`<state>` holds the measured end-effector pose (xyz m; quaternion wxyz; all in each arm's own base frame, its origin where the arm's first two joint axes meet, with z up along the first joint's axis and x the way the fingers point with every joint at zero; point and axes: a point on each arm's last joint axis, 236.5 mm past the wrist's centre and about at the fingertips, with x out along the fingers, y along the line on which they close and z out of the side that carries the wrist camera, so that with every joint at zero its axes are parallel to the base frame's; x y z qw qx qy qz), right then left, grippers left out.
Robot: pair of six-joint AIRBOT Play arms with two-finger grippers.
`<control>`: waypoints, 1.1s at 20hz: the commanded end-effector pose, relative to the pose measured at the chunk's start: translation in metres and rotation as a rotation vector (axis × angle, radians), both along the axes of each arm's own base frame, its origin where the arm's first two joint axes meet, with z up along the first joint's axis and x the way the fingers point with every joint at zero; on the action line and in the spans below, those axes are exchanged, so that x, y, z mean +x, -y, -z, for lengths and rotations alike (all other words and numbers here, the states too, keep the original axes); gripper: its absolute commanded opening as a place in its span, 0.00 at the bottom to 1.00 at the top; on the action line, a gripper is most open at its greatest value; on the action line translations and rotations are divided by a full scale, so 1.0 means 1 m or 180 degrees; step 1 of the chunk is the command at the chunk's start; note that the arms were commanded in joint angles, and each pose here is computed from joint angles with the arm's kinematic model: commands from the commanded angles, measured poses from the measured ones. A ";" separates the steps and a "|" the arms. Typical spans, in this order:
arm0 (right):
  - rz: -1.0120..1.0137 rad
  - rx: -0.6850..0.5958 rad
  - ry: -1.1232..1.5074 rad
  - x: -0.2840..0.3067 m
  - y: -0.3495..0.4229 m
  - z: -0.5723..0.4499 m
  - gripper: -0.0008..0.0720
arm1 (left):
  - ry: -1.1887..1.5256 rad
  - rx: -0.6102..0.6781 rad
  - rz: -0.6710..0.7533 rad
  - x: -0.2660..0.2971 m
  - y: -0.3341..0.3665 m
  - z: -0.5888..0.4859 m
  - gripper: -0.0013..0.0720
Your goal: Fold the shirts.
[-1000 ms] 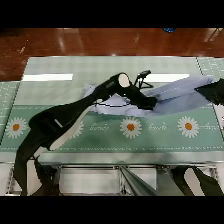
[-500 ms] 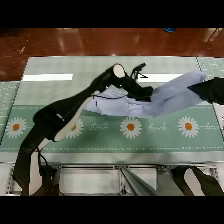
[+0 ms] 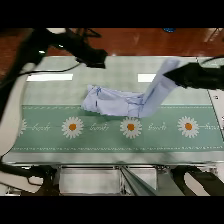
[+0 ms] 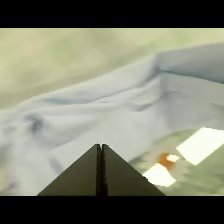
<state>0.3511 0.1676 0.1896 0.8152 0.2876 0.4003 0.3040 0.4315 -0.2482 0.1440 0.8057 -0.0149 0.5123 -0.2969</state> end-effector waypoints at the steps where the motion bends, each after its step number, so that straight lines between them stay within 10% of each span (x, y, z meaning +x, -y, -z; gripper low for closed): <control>1: -0.0425 0.0078 0.0056 0.033 -0.089 0.005 0.04 | 0.0787 0.0810 -0.0845 -0.022 -0.126 -0.070 0.05; 10: -0.0947 0.0194 -0.0673 0.065 -0.233 0.133 0.06 | 0.0447 -0.0093 -0.1427 -0.150 -0.131 0.016 0.05; 12: -0.1059 0.0258 -0.0942 0.052 -0.245 0.155 0.54 | 0.0197 -0.0279 -0.1442 -0.160 -0.118 0.056 0.05; 14: -0.1244 0.0251 -0.1078 0.038 -0.243 0.158 0.58 | 0.0113 -0.0375 -0.1516 -0.158 -0.113 0.083 0.05; 19: -0.1066 0.0151 -0.0941 0.064 -0.120 0.091 0.58 | 0.0254 -0.0456 -0.1595 -0.145 -0.113 0.088 0.05; 22: -0.0068 -0.1123 -0.0927 0.073 0.031 0.099 0.58 | 0.0290 -0.0476 -0.1603 -0.143 -0.113 0.086 0.05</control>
